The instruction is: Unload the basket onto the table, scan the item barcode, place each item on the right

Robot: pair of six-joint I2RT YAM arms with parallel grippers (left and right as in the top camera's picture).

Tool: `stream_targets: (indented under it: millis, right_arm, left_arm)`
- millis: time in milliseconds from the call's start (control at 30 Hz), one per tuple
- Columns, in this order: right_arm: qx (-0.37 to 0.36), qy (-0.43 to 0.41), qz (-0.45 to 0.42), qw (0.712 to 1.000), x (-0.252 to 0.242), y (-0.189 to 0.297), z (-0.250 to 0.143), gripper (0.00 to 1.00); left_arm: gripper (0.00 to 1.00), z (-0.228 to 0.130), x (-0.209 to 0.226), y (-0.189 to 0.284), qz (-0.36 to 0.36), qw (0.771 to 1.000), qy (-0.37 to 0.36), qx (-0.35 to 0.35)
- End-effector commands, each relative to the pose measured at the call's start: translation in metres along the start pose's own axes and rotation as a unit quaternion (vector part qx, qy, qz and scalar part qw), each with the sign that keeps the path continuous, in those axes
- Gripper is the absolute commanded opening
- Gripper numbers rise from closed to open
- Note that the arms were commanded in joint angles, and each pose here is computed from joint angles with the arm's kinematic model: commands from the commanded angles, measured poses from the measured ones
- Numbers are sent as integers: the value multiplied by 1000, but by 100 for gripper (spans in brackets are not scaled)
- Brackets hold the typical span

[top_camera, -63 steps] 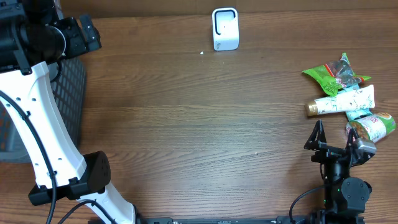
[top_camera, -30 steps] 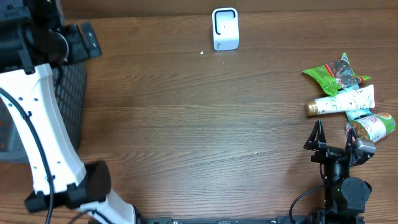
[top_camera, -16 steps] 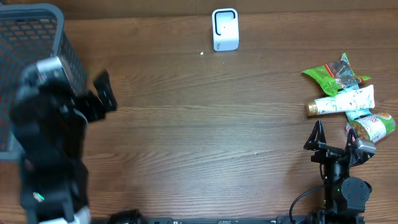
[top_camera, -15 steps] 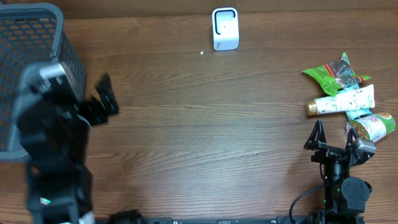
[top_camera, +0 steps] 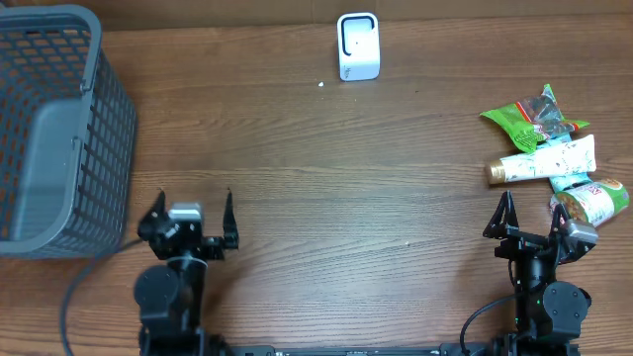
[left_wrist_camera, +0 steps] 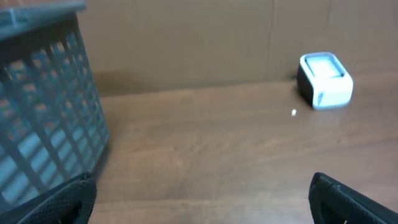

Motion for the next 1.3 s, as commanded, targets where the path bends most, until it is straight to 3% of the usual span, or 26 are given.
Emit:
stream_targets:
  millis: [0,267,1267]
  right_arm:
    - [-1,4,6,1000,1,0,-2,100]
    - [-1,4,6,1000,1,0,-2,100]
    - [-1,4,6,1000,1,0,-2,100]
  left_arm:
    - [100,-21,0,2,-4,1000,-28,-7]
    - [100,-47,2,4,2,999,-45,-16]
    - [100,-44,2,6,5,999,-46,-25]
Point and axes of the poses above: each gripper's point midway between its finger pads, its own y axis back along the fingers, its own x axis along the line the jaws close on, z = x × y, the point moved 9 cm from there along y, back along the fingers, and after that the axes turned 9 degrees about y, right-handed, at the moved point
